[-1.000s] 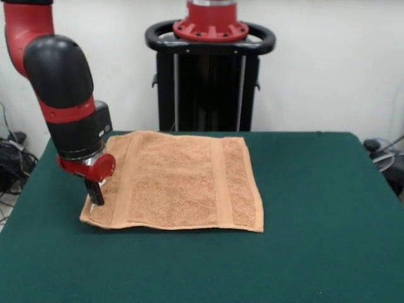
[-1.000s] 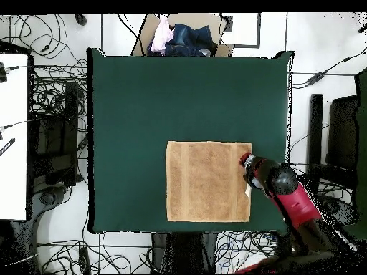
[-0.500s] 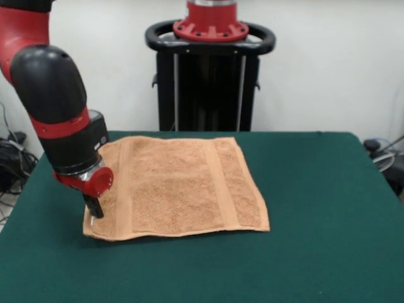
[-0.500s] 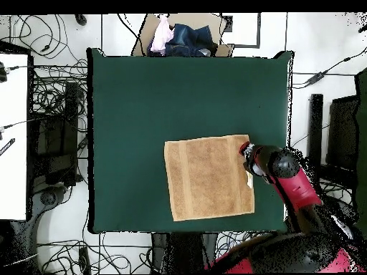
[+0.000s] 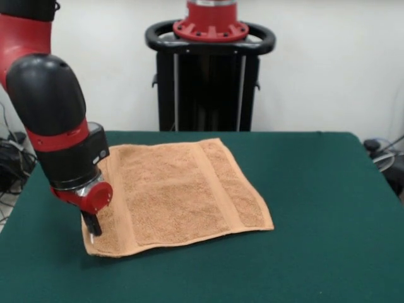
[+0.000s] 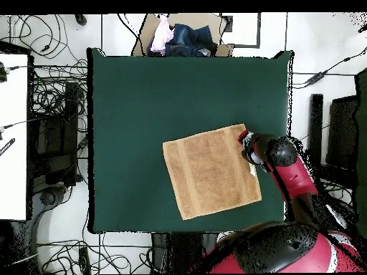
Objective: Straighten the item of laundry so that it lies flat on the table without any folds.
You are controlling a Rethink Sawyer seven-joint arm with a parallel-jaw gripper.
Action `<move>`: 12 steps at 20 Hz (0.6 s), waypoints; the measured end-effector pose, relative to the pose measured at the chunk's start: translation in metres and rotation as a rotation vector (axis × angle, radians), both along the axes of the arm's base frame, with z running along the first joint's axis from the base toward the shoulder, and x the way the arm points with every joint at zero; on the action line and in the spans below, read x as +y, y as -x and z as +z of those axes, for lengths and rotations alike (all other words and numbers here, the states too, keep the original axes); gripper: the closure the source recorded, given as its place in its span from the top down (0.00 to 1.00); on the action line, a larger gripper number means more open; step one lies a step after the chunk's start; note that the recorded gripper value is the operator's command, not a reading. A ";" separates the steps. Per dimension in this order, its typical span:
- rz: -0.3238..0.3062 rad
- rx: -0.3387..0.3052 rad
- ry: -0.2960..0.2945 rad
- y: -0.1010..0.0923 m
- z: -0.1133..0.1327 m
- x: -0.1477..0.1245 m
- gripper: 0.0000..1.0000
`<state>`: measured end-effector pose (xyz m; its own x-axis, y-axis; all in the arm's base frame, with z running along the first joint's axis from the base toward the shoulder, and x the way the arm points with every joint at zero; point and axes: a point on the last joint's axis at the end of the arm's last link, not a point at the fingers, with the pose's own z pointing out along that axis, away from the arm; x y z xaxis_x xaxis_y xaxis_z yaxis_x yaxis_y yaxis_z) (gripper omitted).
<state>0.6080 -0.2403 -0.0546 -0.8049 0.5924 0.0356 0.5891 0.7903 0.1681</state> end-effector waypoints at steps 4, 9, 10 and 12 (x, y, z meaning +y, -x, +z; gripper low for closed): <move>-0.011 -0.002 -0.002 -0.002 0.000 -0.001 0.00; -0.016 -0.008 0.002 -0.010 0.010 0.004 0.00; -0.015 -0.010 0.005 -0.013 0.015 0.006 0.00; -0.013 -0.010 0.008 -0.016 0.023 0.007 0.00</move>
<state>0.6244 -0.2330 -0.0318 -0.7973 0.6031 0.0232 0.5978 0.7839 0.1678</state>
